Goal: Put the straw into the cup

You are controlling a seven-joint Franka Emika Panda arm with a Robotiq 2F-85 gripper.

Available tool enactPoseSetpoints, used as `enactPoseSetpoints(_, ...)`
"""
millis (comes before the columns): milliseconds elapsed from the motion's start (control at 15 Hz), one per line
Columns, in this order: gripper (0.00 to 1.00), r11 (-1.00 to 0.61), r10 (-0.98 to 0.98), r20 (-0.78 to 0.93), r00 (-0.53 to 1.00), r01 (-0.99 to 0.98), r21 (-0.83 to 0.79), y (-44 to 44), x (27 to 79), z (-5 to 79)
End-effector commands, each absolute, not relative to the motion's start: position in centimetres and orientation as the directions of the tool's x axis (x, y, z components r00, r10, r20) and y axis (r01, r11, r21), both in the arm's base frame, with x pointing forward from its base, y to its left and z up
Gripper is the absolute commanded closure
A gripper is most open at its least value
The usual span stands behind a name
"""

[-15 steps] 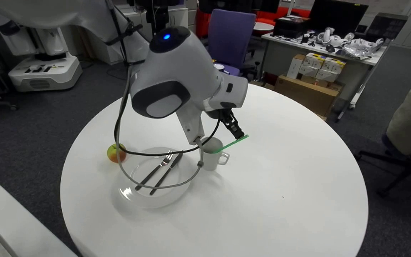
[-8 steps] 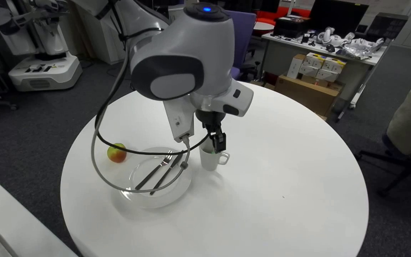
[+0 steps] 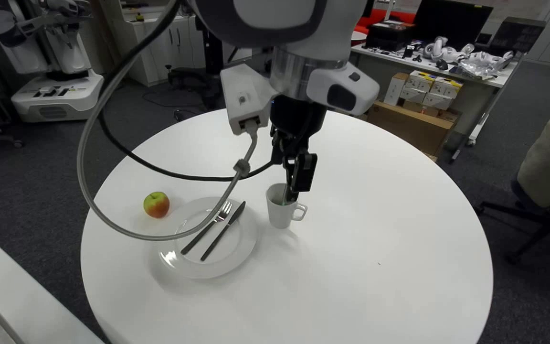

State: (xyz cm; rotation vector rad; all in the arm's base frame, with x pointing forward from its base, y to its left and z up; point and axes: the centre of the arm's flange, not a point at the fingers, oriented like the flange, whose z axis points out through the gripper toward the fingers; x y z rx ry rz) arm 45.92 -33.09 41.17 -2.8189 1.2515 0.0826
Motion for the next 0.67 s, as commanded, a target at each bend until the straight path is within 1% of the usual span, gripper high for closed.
enactPoseSetpoints(0,0.0,-0.657,-0.751,-0.103,0.653,-0.753,0.017,-33.7,45.8,45.5)
enactPoseSetpoints(267,0.0,-0.699,-0.714,-0.14,0.686,-0.711,0.078,-34.2,45.5,46.6)
enactPoseSetpoints(400,0.0,-0.742,-0.67,-0.091,0.737,-0.66,0.113,-34.5,45.3,46.4)
enactPoseSetpoints(467,0.0,-0.706,-0.708,-0.118,0.697,-0.703,0.083,-34.2,45.3,45.6)
enactPoseSetpoints(600,0.0,-0.723,-0.69,-0.117,0.714,-0.683,0.1,-34.2,45.4,45.5)
